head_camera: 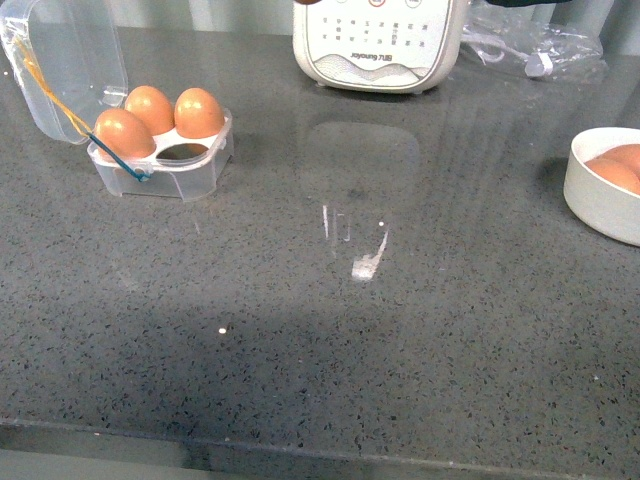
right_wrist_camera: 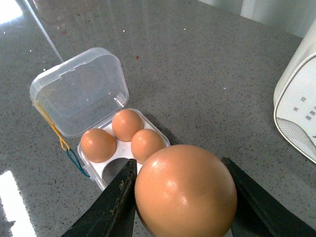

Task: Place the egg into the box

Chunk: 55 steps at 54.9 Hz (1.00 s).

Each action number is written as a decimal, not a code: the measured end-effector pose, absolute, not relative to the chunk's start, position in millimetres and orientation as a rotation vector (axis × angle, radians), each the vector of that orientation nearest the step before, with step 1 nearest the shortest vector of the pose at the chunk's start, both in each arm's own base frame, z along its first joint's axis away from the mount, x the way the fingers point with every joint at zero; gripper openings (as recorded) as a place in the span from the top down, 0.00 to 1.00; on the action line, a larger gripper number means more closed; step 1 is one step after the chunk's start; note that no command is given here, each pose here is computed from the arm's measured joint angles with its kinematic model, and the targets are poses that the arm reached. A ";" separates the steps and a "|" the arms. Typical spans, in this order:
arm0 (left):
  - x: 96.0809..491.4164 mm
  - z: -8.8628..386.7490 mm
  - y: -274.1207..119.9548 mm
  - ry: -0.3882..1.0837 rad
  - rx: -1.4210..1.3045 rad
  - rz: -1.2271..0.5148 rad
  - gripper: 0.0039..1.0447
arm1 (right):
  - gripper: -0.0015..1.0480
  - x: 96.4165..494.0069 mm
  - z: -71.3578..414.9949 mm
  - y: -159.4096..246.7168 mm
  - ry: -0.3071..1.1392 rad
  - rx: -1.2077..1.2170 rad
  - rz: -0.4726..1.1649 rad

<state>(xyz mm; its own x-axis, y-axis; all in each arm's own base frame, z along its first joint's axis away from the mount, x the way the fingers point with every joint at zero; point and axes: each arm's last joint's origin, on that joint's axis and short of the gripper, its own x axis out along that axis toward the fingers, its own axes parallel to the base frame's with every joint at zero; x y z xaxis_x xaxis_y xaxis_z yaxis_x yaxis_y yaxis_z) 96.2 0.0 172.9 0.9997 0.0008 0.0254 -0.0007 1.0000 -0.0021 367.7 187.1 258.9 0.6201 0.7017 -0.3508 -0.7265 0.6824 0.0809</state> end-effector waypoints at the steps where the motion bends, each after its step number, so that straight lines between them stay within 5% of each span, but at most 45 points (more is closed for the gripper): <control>1: 96.2 172.9 0.0 -0.025 -0.002 0.001 0.06 | 0.59 369.0 258.4 188.9 0.371 -0.083 0.830; 25: 96.2 172.9 0.0 -0.025 -0.002 0.001 0.06 | 0.59 371.3 231.4 221.2 0.381 -0.171 1.028; 55: 96.1 172.9 0.0 -0.026 -0.002 0.000 0.06 | 0.59 380.8 215.4 253.7 0.389 -0.203 1.076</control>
<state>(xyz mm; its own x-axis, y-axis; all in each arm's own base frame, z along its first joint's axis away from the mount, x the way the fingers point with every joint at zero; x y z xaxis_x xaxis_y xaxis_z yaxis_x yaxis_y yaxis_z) 96.1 0.0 172.9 0.9997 0.0004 0.0257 -0.0003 1.0000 -0.0017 380.8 253.7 215.4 0.4155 0.8144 -0.4050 -0.8851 0.4646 0.0263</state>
